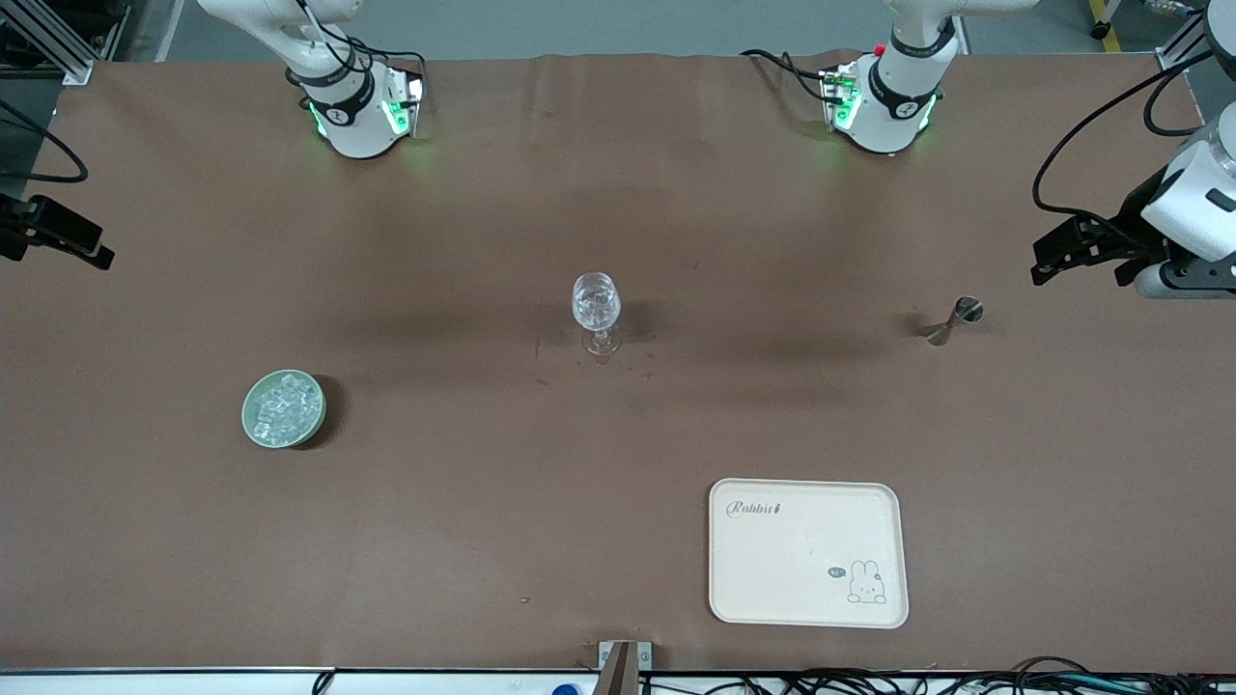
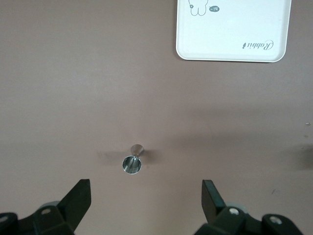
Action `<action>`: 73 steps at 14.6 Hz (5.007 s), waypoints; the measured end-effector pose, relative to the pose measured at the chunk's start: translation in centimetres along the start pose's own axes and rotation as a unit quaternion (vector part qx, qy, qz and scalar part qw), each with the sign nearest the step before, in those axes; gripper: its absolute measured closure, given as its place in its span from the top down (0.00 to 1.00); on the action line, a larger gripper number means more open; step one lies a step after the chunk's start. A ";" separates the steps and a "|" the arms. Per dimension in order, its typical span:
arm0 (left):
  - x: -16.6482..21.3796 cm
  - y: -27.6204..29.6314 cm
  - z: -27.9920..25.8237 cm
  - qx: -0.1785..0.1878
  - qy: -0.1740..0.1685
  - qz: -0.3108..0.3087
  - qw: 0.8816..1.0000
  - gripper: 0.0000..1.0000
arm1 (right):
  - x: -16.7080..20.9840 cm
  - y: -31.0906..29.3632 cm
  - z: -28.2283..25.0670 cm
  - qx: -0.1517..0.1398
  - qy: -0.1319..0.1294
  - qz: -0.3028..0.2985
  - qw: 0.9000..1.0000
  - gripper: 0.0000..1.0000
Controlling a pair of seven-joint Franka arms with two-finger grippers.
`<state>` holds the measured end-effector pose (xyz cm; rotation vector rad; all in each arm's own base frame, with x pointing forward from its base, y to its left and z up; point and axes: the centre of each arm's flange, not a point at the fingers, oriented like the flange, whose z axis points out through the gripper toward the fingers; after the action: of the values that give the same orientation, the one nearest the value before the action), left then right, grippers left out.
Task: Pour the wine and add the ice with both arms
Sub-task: 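Reach the right gripper to the ice bowl while the left gripper reaches the jigger, then grasp an ice cube with the right gripper while the left gripper grasps the jigger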
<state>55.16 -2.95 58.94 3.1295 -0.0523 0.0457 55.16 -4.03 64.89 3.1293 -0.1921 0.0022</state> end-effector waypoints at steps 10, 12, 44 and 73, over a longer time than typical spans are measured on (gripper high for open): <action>0.0 -2.7 0.4 -0.012 -0.005 -0.053 0.999 1.00 | 0.0 -0.2 0.0 0.000 0.000 -0.002 1.000 1.00; 0.0 -6.3 1.5 -0.040 -0.022 -0.119 0.992 1.00 | 0.0 -0.3 0.0 0.000 0.000 -0.002 1.000 1.00; -10.3 -27.0 44.8 -0.372 -0.403 -0.603 0.580 1.00 | 5.4 -0.5 40.2 -0.033 0.010 -0.034 0.999 0.70; -12.0 -22.4 49.1 -0.445 -0.402 -0.587 0.544 0.49 | 5.4 -1.2 41.0 -0.035 -0.017 -0.036 0.999 0.33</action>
<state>45.30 19.27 9.31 1.3761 1.4068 -1.0017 60.70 -3.76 23.94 3.0668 -0.0771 -0.0567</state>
